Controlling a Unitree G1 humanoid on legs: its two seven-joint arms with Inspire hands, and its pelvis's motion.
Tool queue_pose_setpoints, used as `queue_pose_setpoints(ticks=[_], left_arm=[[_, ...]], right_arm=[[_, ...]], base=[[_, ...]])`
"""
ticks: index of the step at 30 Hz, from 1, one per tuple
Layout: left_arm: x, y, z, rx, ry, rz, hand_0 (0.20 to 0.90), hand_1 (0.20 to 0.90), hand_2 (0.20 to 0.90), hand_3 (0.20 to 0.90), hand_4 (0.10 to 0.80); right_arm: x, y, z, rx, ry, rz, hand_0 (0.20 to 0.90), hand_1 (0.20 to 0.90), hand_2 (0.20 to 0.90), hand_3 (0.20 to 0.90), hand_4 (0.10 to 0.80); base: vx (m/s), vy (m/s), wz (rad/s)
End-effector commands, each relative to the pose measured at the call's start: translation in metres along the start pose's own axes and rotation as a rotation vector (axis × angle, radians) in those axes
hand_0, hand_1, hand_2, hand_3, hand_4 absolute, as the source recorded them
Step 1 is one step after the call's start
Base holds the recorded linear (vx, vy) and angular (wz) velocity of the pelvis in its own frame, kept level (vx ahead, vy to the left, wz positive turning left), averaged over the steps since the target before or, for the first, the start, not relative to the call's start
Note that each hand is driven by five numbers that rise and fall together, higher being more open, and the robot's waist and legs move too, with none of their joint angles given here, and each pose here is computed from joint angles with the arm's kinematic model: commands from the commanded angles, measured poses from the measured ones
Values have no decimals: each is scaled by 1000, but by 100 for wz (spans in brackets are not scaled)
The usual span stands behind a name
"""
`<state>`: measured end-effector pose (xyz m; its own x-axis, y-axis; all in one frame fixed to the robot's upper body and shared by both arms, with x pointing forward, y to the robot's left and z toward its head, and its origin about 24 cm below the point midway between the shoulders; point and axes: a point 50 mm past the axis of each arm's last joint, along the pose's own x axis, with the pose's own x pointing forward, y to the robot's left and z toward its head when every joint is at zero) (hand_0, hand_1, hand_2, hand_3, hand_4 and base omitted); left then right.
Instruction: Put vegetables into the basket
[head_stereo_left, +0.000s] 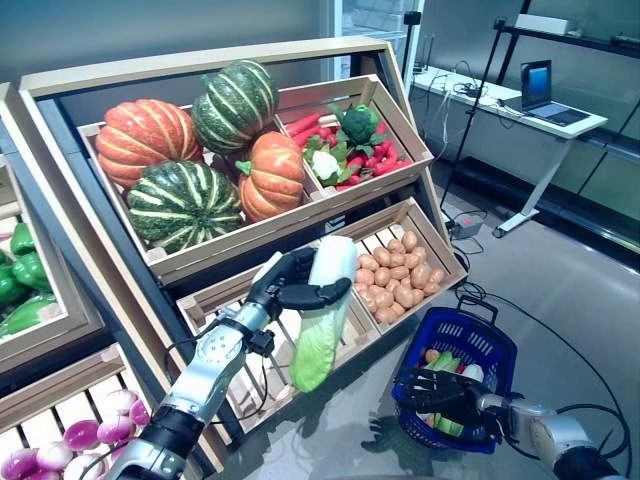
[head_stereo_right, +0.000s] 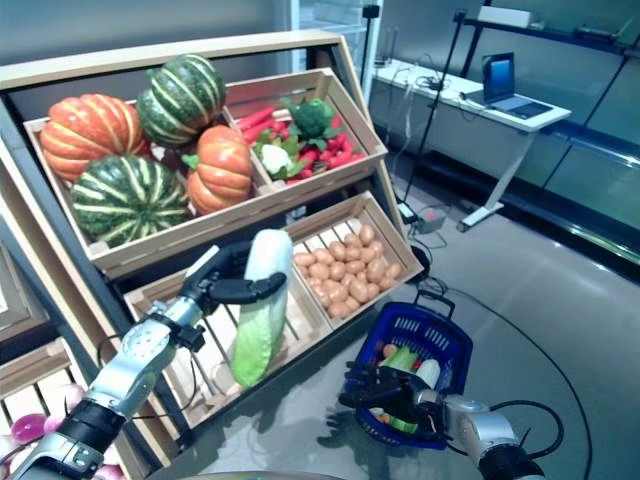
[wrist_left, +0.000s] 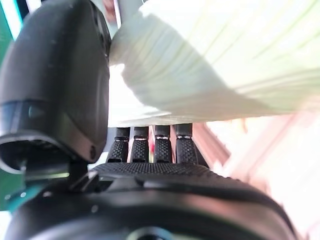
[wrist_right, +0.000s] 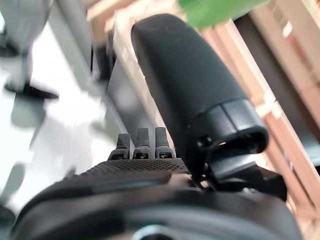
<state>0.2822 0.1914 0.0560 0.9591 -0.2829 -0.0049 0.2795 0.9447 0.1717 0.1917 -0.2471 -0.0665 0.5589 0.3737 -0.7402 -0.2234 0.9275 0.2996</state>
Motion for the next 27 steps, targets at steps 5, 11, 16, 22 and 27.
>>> queue_pose_setpoints(ticks=[5,11,16,22,27], left_arm=[[14,44,80,147,-451,351,300,300,300,300,400],[11,39,74,153,-476,443,300,300,300,300,400],[7,29,73,203,-516,518,300,300,300,300,400],[8,13,74,219,-547,542,300,300,300,300,400],[9,5,76,211,-575,553,300,300,300,300,400]], right_arm=[[-20,14,92,-94,-457,23,900,900,900,900,800],[-13,48,97,-15,-553,164,900,900,900,900,800],[-6,81,101,3,-602,219,900,900,900,900,800],[2,119,103,-40,-622,278,900,900,900,900,800],[6,135,110,-71,-655,267,900,900,900,900,800]], base=[[-3,-1,-1],[0,0,0],[0,0,0],[0,0,0],[0,0,0]])
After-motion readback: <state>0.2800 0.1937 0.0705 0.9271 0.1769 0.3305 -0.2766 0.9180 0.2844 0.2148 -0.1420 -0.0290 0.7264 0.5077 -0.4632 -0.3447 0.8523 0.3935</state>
